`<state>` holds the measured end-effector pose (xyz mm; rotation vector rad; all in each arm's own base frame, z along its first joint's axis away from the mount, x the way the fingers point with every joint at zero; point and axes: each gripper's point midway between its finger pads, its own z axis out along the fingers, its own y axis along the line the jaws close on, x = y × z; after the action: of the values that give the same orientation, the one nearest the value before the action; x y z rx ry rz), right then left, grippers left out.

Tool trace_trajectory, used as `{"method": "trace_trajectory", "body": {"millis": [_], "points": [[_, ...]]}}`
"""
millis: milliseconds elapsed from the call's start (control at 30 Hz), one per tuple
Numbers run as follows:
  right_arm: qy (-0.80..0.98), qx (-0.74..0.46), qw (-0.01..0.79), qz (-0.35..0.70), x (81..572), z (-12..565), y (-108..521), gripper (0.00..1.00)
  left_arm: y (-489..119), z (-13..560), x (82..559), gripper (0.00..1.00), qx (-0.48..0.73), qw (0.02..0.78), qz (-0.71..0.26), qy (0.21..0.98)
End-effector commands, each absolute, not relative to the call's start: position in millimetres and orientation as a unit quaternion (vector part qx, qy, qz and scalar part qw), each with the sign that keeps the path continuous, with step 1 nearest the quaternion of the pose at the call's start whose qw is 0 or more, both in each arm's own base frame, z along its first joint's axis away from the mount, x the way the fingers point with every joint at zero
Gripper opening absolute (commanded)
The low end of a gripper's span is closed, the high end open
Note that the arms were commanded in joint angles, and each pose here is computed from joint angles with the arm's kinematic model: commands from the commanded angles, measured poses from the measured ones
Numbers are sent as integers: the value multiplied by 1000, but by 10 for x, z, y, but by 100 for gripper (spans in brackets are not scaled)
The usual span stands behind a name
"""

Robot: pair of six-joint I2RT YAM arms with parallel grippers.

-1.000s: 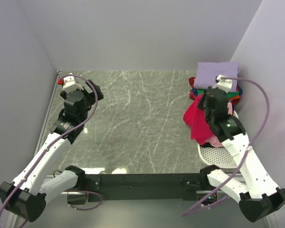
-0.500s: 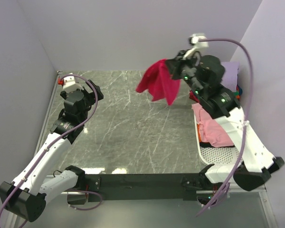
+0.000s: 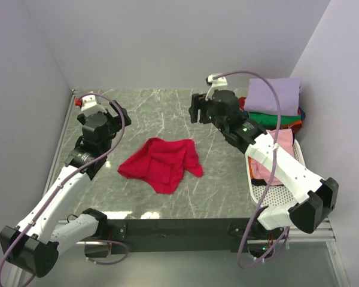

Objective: Fold and stack the t-shirts
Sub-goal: Move the tshirt to the center of the board, then flatten the tshirt out

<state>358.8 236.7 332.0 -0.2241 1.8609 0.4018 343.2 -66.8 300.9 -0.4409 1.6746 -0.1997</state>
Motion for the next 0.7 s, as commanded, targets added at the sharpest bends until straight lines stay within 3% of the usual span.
{"method": "trace_trajectory", "body": {"millis": [0, 400, 667], "points": [[792, -61, 589, 151, 3662, 3268, 2260, 75, -718, 2995, 3498, 99, -180, 648, -88, 735], [838, -170, 439, 274, 3233, 2102, 3301, 73, -986, 2621, 3656, 98, -139, 603, -107, 779], [894, -129, 387, 184, 3213, 1360, 3070, 73, -1330, 2142, 3489, 93, -100, 555, -180, 806]]}}
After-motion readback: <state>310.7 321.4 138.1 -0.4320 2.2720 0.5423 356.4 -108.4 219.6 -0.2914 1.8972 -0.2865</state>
